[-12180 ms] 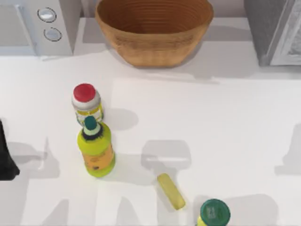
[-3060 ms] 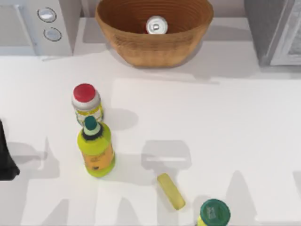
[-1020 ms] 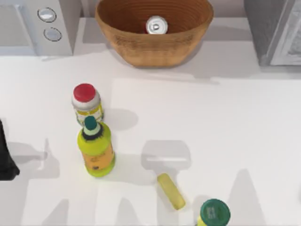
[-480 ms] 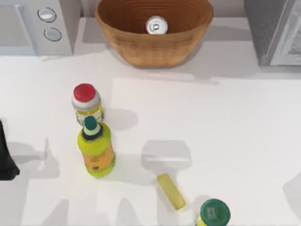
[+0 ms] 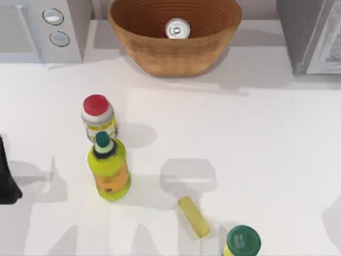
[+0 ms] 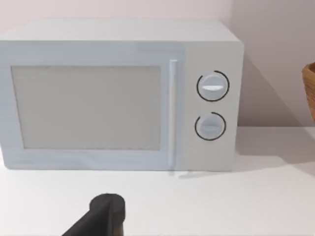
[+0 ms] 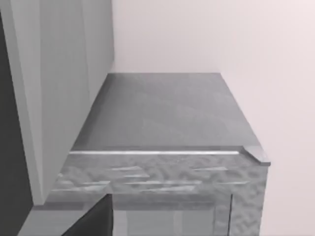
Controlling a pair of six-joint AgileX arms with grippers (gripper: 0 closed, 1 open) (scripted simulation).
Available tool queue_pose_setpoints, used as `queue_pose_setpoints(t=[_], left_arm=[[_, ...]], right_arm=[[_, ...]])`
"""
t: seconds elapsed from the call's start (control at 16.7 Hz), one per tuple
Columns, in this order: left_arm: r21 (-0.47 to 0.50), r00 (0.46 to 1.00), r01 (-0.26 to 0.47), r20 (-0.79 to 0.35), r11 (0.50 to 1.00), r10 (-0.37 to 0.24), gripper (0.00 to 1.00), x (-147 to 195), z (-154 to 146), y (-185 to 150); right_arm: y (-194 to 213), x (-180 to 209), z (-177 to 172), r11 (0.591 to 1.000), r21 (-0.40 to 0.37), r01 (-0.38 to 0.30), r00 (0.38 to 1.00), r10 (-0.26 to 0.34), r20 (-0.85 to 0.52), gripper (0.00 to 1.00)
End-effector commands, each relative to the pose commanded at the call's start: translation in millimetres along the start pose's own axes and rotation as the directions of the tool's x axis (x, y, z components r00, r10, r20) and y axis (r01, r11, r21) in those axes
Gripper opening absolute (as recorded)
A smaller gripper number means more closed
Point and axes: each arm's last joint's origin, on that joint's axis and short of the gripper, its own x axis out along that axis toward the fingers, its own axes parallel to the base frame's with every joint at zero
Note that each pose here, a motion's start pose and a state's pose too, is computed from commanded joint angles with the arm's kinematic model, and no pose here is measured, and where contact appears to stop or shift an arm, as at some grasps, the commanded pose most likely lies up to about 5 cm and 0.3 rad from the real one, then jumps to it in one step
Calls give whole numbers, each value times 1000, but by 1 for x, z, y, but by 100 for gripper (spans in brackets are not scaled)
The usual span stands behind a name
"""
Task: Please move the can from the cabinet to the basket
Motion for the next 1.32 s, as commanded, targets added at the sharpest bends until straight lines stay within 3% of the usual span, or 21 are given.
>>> queue_pose_setpoints(t=[0.3,0.6,0.96,1.32], left_arm=[[0,1000,0,0,1000,0,100,0,0,0],[0,1000,0,0,1000,0,100,0,0,0],[0,1000,0,0,1000,0,100,0,0,0],[0,1000,0,0,1000,0,100,0,0,0]], right_arm=[[55,54,1,1000,10,2,1000,-2,-4,100],[156,89,0,1000,7,2,1000,-1,-5,100],[260,69,-1,1000,-1,1,1000,-1,-2,100],[286,53,-3,1000,-4,1,1000,-1,-1,100]])
